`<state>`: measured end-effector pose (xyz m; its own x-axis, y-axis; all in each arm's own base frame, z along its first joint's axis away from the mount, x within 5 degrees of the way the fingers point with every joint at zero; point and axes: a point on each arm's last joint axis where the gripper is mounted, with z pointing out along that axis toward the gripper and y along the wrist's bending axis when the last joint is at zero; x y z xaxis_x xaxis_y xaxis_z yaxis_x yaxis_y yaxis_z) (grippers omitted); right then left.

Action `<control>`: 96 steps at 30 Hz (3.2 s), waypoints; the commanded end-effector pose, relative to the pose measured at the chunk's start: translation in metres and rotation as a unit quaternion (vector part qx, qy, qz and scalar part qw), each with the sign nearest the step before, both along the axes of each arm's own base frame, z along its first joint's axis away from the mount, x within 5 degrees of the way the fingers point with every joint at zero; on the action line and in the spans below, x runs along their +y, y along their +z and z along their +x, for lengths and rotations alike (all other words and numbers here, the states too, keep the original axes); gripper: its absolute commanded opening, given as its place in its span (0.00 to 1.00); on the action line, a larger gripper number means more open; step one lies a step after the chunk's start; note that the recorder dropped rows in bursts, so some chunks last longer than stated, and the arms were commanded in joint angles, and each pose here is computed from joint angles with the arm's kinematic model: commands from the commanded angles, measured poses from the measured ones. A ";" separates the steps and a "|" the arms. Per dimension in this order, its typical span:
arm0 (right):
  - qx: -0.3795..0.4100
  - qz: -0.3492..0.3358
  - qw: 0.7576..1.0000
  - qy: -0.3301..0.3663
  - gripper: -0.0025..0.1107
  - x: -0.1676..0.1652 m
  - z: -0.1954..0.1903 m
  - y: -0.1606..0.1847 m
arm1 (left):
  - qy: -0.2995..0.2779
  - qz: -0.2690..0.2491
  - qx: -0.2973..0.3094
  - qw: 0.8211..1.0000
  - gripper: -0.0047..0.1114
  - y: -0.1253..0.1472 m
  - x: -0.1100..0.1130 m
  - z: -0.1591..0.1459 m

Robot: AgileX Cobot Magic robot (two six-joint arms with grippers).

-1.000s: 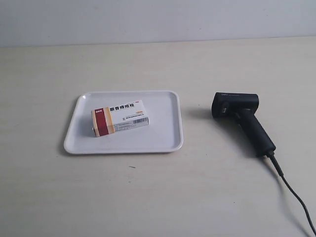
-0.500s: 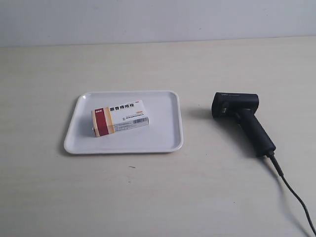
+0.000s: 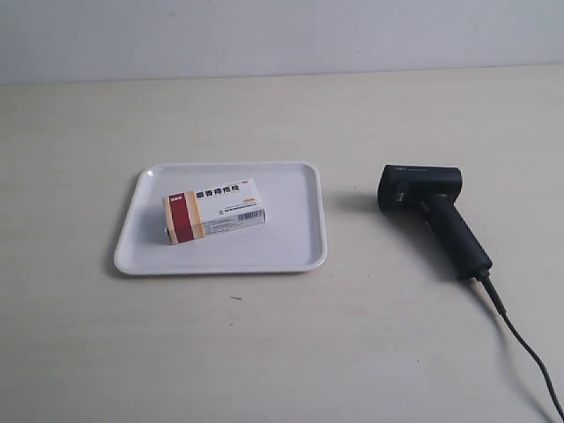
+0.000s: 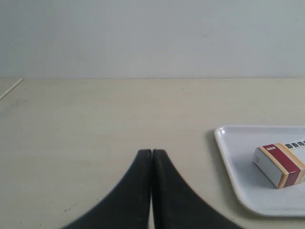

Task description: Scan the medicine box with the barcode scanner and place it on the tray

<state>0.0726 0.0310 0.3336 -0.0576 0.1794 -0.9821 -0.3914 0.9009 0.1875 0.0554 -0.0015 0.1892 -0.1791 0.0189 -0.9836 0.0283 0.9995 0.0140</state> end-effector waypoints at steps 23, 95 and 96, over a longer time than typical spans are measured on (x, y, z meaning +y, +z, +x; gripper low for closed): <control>0.139 -0.058 0.989 0.007 0.04 0.004 0.005 -0.135 | 0.002 0.000 0.000 1.000 0.06 0.000 0.000 0.000; 0.055 -0.004 0.978 -0.201 0.04 -0.031 -0.017 -0.135 | 0.002 0.002 -0.001 1.000 0.06 0.000 0.000 0.000; 0.055 -0.004 0.978 -0.201 0.04 -0.031 -0.017 -0.135 | 0.002 0.002 -0.001 1.000 0.06 0.000 0.000 0.000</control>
